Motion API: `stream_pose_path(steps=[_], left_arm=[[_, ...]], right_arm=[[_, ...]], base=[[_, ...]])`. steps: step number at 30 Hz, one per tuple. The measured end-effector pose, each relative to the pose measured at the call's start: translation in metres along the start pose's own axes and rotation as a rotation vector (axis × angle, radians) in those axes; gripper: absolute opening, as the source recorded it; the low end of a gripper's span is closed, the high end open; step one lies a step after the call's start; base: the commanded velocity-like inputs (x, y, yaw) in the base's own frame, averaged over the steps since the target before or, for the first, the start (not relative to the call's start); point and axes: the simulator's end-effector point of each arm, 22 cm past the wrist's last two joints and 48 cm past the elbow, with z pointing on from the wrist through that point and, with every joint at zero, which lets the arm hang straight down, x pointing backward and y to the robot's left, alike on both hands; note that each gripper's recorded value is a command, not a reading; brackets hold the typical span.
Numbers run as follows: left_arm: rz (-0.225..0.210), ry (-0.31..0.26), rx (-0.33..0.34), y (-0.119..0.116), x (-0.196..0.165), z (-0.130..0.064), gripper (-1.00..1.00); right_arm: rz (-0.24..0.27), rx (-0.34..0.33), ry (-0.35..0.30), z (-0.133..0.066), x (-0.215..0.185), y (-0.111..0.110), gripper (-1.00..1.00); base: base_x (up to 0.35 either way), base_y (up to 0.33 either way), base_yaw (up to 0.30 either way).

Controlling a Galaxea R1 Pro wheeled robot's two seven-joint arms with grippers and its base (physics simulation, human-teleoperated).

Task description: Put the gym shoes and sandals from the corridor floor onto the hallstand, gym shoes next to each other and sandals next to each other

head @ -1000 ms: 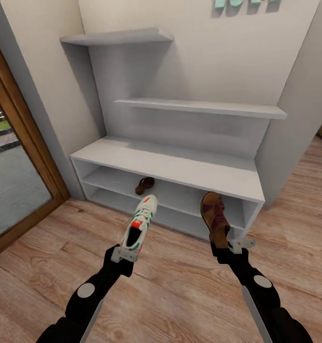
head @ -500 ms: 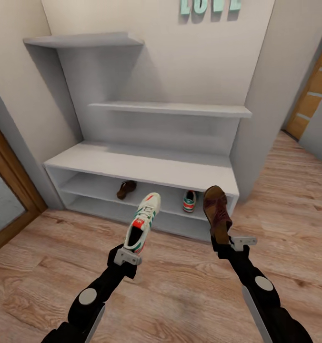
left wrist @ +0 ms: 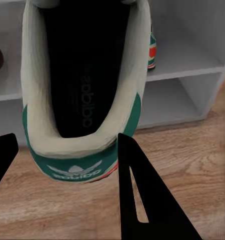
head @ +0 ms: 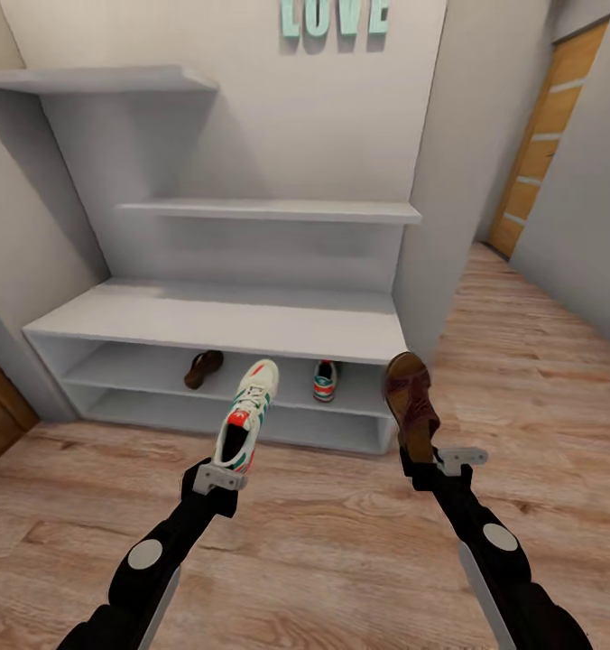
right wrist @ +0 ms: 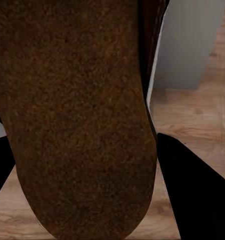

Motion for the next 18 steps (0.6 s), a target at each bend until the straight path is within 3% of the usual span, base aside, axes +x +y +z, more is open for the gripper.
stream_pose_path(steps=[18], left_arm=[[0.004, -0.014, -0.002, 0.0002, -0.0073, -0.0027, -1.0]], right_arm=[[0.0, 0.001, -0.015, -0.0025, -0.0077, 0.0001, -1.0]], base=[[0.0, 0.0, -0.267]])
